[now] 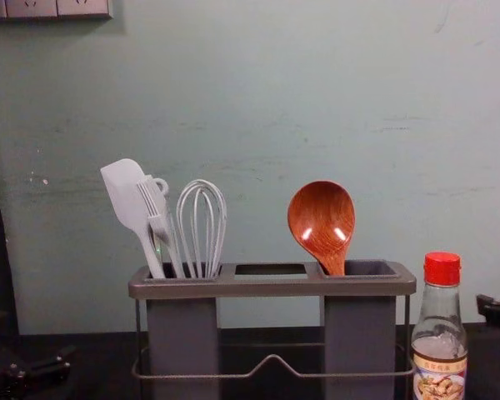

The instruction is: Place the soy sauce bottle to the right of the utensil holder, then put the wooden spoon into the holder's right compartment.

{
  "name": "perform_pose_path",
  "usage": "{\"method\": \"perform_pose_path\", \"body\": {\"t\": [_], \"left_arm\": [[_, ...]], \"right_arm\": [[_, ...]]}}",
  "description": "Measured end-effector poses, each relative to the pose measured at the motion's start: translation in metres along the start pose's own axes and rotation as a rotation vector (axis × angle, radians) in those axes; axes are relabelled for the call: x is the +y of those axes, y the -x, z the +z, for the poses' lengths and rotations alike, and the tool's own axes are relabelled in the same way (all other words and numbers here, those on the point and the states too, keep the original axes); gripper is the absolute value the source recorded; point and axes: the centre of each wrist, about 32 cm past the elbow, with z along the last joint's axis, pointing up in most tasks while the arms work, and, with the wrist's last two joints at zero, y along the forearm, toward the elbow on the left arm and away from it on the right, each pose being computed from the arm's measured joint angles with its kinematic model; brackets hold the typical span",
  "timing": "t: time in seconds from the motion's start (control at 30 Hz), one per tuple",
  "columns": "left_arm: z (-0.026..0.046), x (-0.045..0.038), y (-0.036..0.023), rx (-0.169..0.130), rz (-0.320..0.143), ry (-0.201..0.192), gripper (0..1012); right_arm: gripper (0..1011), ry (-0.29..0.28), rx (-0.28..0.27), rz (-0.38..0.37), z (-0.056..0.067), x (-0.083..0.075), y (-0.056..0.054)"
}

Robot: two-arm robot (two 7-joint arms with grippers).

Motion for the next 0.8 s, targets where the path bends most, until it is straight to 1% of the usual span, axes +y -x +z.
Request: {"method": "perform_pose_path", "body": {"t": [0.07,0.17,0.2,0.33,0.43,0.8], "left_arm": [[0.0,0.0,0.0,0.0,0.0,0.0,1000],[0.0,0.0,0.0,0.0,0.0,0.0,1000],[0.0,0.0,0.0,0.0,0.0,0.0,1000],[0.0,0.0,0.0,0.0,0.0,0.0,1000],[0.0,0.0,0.0,0.0,0.0,0.0,1000],[0.0,0.0,0.0,0.0,0.0,0.0,1000]], "right_arm": [[1002,-0.007,0.006,-0.007,-0.002,0.006,0.002],[1002,-0.014,0.014,-0.009,-0.005,0.016,0.01],[1002,-0.014,0.014,-0.009,-0.005,0.016,0.01],[1002,-0.009,0.002,-0.009,-0.007,0.019,0.018],[1002,0.003,-0.011,-0.019,-0.007,0.018,0.021],[1002,0.003,-0.011,-0.02,-0.007,0.018,0.02]]}}
